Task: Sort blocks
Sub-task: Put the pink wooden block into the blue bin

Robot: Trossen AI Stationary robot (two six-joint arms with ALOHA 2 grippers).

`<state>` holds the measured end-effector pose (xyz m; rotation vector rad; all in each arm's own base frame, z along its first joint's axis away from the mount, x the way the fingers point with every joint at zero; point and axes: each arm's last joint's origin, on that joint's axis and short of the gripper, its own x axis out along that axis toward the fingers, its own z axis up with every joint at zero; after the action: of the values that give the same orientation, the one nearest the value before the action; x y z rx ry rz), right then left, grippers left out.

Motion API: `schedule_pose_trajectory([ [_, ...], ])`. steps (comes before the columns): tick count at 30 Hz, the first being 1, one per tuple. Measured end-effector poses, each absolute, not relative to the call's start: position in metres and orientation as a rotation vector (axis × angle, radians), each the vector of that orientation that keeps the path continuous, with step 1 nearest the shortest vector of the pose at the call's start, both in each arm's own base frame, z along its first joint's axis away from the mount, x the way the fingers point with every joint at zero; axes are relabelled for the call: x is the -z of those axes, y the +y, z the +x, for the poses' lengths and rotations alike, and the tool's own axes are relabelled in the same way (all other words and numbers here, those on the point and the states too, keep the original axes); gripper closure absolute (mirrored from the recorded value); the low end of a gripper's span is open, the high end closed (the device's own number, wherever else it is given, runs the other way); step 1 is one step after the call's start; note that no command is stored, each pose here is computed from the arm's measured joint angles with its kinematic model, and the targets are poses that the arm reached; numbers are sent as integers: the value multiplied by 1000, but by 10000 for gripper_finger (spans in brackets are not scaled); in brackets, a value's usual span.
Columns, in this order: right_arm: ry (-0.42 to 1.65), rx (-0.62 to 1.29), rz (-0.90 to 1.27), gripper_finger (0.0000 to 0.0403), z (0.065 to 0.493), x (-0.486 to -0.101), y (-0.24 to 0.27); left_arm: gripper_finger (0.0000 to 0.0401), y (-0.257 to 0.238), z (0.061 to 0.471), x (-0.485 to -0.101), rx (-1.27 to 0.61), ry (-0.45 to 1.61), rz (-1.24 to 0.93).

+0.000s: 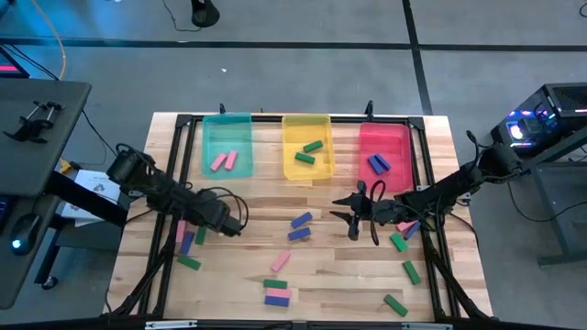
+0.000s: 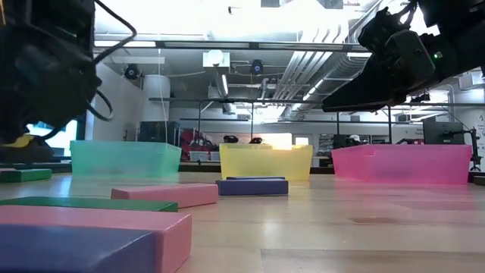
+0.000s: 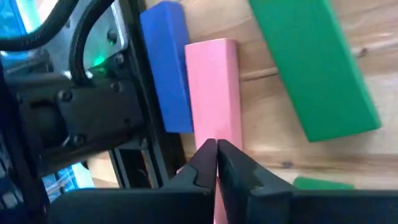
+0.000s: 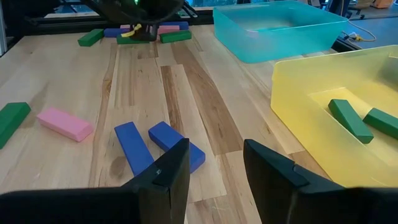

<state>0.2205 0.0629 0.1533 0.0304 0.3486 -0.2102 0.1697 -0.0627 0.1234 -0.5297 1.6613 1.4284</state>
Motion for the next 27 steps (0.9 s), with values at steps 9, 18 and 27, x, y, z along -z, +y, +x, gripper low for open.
schedule_pose_trajectory([
  [9, 348, 210, 34, 268, 221, -153, 63, 400, -74, 199, -142, -1248, 1557, -500],
  [18, 342, 210, 41, 268, 221, -154, 63, 398, -97, 221, -188, -1176, 1396, -359],
  [27, 345, 209, 33, 268, 221, -154, 63, 287, -76, 197, -182, -1116, 1640, -274],
])
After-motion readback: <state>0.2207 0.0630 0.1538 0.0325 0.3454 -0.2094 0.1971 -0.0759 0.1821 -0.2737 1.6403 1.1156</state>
